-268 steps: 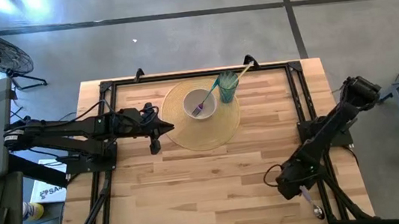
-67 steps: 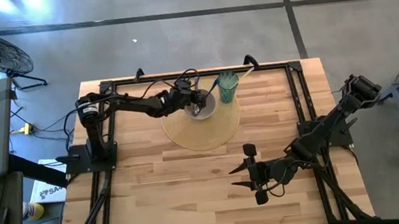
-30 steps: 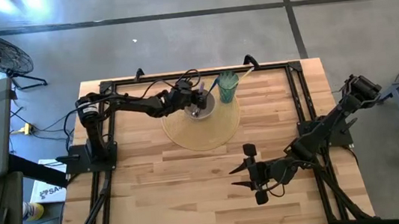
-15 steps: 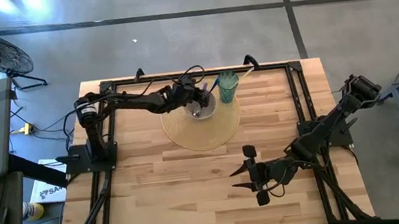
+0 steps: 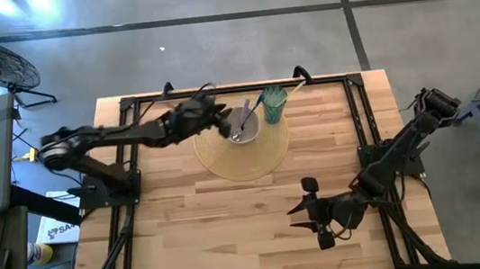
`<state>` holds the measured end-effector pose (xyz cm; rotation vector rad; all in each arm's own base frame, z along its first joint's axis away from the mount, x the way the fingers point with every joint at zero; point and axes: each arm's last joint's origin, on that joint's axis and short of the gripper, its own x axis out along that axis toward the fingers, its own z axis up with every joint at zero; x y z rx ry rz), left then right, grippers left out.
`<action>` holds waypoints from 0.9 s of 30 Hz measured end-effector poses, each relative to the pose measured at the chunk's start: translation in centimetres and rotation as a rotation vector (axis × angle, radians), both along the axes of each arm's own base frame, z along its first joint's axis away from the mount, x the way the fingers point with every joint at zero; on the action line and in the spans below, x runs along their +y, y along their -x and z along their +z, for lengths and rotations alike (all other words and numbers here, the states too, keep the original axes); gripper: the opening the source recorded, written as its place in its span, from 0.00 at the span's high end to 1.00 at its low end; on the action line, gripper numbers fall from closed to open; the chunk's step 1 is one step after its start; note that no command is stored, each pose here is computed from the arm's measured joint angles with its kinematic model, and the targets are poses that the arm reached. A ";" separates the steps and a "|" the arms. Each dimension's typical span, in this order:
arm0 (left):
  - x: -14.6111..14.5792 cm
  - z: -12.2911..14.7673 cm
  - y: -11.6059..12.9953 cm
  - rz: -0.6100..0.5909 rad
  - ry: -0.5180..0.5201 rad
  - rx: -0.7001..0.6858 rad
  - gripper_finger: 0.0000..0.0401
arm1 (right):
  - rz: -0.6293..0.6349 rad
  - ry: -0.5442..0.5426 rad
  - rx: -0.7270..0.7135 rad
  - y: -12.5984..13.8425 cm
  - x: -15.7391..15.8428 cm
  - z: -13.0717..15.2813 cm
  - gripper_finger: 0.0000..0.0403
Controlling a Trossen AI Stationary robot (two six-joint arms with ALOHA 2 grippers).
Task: Pick & Place Utensil
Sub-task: Return to Home Position
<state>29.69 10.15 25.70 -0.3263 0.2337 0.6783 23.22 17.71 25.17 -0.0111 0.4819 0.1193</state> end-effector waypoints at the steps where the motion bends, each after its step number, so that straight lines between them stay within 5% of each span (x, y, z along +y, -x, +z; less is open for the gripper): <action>1: -0.6 0.1 0.7 -0.021 -0.023 -0.015 0.68 | -0.007 -0.001 -0.005 0.1 0.0 -0.1 0.66; 15: -5.2 -0.9 10.2 -0.412 -0.179 -0.162 0.68 | -0.042 -0.014 -0.098 -0.8 -4.8 -4.1 0.66; 20: -5.7 -0.6 12.2 -0.423 -0.264 -0.200 0.68 | -0.046 -0.017 -0.178 -0.3 -8.7 -2.1 0.66; 27: -6.4 -0.6 14.8 -0.426 -0.296 -0.175 0.68 | -0.105 -0.019 -0.337 3.8 -13.4 -0.2 0.66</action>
